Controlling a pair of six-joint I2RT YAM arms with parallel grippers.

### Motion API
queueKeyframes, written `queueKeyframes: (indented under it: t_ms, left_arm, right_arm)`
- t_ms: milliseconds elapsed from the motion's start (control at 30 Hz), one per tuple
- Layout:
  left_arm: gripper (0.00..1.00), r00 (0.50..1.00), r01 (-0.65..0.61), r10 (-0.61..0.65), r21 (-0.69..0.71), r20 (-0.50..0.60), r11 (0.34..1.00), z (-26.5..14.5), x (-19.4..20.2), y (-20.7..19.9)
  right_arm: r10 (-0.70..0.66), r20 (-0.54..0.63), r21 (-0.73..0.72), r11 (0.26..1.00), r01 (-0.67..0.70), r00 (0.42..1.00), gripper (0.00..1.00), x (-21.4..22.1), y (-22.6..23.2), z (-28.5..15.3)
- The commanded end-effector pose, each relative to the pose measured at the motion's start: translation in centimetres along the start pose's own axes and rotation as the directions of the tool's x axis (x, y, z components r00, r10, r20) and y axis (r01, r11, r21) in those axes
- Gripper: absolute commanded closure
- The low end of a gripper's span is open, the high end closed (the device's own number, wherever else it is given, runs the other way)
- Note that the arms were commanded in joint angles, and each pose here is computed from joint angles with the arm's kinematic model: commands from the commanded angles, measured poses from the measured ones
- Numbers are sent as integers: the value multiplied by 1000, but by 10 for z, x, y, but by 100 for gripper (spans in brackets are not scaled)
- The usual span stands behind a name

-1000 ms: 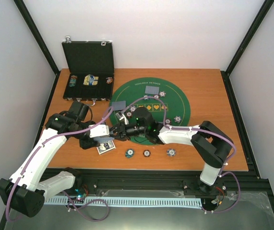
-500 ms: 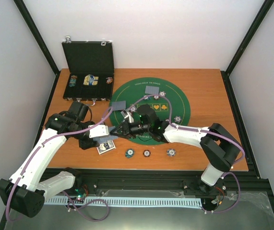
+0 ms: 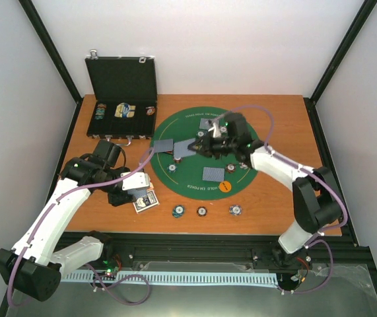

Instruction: Distribute texas hold em gaming equipment

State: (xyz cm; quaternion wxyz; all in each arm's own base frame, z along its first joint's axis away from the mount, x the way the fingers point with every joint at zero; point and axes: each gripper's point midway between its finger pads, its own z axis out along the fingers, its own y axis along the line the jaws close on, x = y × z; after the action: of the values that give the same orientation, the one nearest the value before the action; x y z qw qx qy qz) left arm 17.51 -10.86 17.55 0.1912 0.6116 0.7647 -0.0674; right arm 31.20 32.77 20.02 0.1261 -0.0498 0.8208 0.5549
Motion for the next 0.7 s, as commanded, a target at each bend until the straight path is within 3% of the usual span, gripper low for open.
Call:
queueKeyframes:
  t_ms: [0,267,533,600,667]
  left_arm:
    - [84,1000,-16,17,-6,27,1000,-10,-7,-2]
    - [84,999,-11,11,4,35,1000,-13,-10,-1]
    - [84,999,-5,5,7,38,1000,-9,-9,-3]
    - [84,999,1,-1,16,36,1000,-8,-9,-3]
    - [84,999,7,-8,22,37,1000,-8,-10,-2]
  right_arm:
    - [-39,50,121,992,33,998,97,-55,-33,-23]
    - [-35,103,398,917,-9,994,97,-155,-132,-27]
    - [-11,154,456,888,-61,988,97,-226,-183,-12]
    - [-3,159,452,889,-70,987,95,-233,-189,-5]
    - [6,157,449,890,-76,988,84,-235,-194,-1]
